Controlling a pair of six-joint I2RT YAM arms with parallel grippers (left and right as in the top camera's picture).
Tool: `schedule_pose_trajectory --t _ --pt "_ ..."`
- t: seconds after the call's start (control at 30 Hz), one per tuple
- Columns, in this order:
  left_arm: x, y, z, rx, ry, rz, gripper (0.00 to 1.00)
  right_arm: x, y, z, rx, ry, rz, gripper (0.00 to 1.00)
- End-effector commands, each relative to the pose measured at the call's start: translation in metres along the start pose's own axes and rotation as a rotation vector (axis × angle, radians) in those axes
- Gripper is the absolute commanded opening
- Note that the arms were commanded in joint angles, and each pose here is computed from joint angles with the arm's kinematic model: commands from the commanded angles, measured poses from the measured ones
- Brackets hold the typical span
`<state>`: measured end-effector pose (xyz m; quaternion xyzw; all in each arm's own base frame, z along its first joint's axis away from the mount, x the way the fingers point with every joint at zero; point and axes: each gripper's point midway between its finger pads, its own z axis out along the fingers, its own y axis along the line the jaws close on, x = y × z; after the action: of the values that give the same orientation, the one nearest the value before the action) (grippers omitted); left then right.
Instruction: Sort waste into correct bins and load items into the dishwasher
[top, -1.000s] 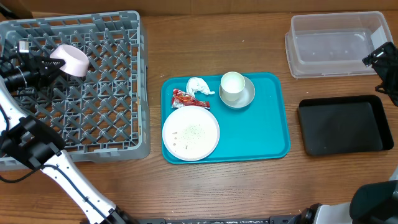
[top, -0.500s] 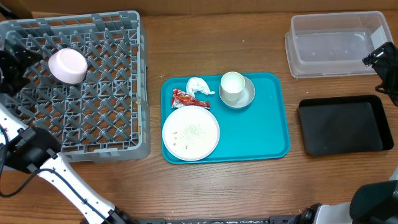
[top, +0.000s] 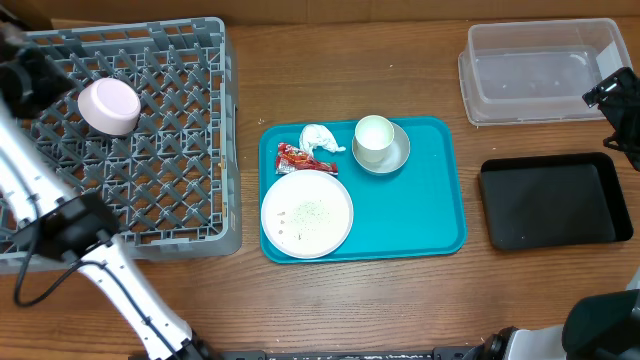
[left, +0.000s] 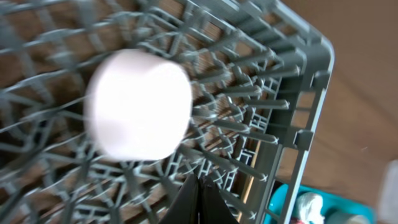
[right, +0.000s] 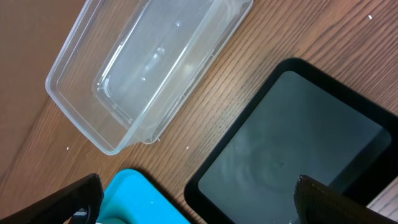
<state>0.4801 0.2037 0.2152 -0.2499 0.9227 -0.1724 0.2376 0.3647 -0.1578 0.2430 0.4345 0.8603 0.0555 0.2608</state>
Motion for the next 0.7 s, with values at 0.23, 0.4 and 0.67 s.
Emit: schedule_pose_trajectory --t 0.23,0.4,0.67 --pt "0.009 -0.001 0.047 -0.42 0.021 0.102 0.04 -0.004 0.002 -0.004 -0.009 -0.016 0.002 1.0" --pt "0.015 0.007 0.062 -0.424 0.06 0.097 0.04 -0.004 0.002 -0.004 -0.009 -0.016 0.002 1.0" --pt "0.02 0.03 0.076 -0.431 0.113 0.089 0.04 -0.004 0.002 -0.004 -0.009 -0.016 0.002 1.0"
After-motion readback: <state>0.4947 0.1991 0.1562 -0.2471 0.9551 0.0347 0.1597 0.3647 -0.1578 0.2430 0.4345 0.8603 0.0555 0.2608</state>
